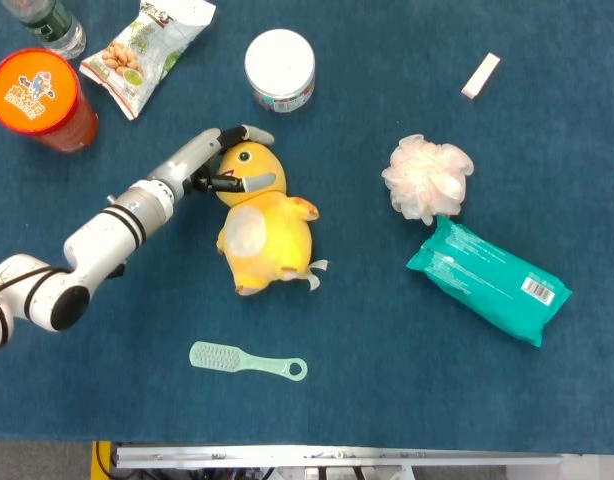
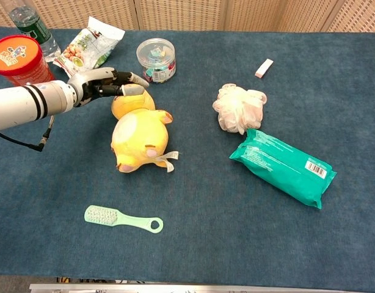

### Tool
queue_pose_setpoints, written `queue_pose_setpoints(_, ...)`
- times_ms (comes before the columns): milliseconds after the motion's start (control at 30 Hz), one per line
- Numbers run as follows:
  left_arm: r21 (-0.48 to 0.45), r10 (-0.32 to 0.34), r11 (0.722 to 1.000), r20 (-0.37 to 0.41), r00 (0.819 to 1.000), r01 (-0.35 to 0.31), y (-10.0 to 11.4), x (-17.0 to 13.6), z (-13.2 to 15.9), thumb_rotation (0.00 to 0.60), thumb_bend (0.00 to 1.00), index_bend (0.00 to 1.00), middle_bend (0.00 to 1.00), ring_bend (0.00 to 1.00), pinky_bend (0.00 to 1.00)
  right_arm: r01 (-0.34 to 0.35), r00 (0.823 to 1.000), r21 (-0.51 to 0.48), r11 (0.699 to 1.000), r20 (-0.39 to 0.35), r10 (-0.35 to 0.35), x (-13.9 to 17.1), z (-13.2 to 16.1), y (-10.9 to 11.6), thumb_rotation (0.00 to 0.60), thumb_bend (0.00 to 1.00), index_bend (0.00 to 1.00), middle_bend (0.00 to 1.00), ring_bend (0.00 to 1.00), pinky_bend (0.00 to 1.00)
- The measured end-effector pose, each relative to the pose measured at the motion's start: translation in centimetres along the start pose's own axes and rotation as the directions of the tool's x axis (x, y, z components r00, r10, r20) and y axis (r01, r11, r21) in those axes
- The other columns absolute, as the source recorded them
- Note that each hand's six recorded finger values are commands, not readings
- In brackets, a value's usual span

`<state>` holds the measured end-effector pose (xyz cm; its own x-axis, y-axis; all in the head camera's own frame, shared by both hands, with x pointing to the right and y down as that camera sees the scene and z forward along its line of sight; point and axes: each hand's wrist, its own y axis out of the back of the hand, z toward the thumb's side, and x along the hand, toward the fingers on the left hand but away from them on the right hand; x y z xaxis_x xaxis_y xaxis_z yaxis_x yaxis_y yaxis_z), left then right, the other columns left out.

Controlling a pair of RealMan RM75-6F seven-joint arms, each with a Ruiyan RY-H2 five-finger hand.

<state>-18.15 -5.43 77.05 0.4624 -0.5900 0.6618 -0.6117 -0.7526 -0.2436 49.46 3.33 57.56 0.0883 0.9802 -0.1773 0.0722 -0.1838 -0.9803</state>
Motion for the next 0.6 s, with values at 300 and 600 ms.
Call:
queue_pose_setpoints(300,0.005,0.015,1.0,0.018,1.0,-0.015,0.7,-1.4,0.1,0.333,0.14,0.29,0.29,0.24,0.28,0.005,1.0,-0.004,1.0,0.004,-0.005,0.3,-0.1,0.1,0.6,0.12,0.19,0.17,0.05,0.0)
queue_pose_setpoints(600,0.012,0.039,0.999,0.031,0.999,-0.039,0.8,-0.9,0.3,0.333,0.14,0.23,0.26,0.21,0.28,0.004,1.0,-0.012,1.0,0.013,-0.003,0.4,-0.5,0.1,0.6,0.12,0.19,0.17,0.05,0.0)
